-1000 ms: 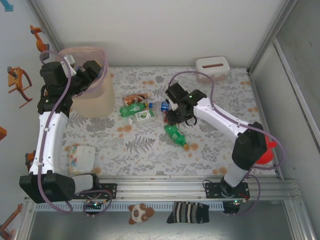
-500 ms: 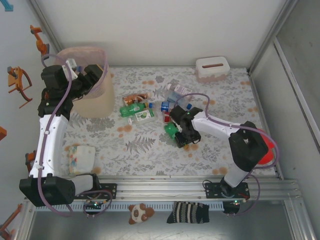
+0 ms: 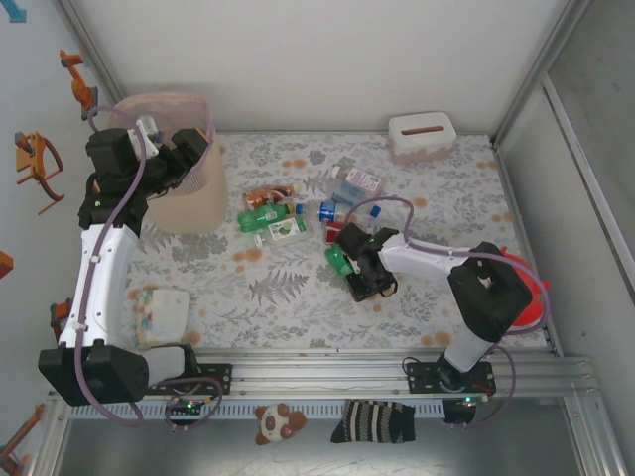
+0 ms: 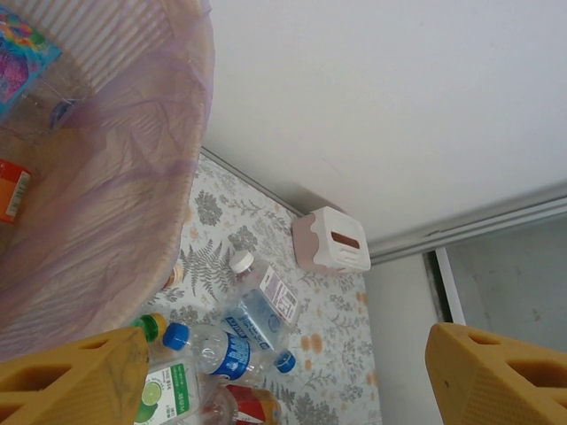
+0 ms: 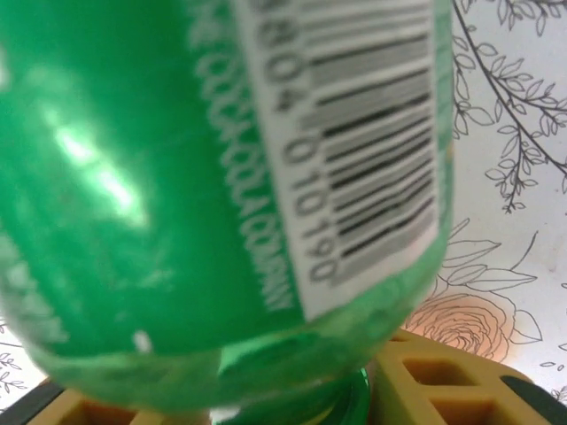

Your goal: Put the plastic bottles in the bin

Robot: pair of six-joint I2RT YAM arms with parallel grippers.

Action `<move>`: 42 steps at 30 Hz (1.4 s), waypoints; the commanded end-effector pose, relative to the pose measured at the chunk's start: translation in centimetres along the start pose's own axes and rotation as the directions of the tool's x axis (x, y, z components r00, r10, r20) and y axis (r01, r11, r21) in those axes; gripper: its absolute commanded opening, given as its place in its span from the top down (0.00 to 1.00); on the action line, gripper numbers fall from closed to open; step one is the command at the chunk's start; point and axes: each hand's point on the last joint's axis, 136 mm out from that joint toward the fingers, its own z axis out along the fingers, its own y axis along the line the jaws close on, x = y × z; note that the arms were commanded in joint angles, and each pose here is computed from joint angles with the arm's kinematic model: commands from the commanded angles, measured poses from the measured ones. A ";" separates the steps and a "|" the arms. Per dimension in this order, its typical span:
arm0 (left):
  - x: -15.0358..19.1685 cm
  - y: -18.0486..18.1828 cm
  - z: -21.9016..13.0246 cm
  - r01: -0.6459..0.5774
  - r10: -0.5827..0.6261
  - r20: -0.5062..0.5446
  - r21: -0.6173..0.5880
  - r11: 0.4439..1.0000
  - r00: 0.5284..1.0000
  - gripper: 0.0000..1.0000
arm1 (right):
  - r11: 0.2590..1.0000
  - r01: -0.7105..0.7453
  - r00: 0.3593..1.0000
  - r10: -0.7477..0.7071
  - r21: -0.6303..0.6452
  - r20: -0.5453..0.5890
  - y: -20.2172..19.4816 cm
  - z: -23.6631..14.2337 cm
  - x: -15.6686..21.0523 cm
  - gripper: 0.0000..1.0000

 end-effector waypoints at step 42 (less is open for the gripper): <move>15.1 -19.5 1.3 -0.317 0.515 -0.096 0.688 0.653 0.852 0.09 | 0.854 0.263 0.602 0.219 -0.450 0.768 7.0 -31.0 -8.3 0.74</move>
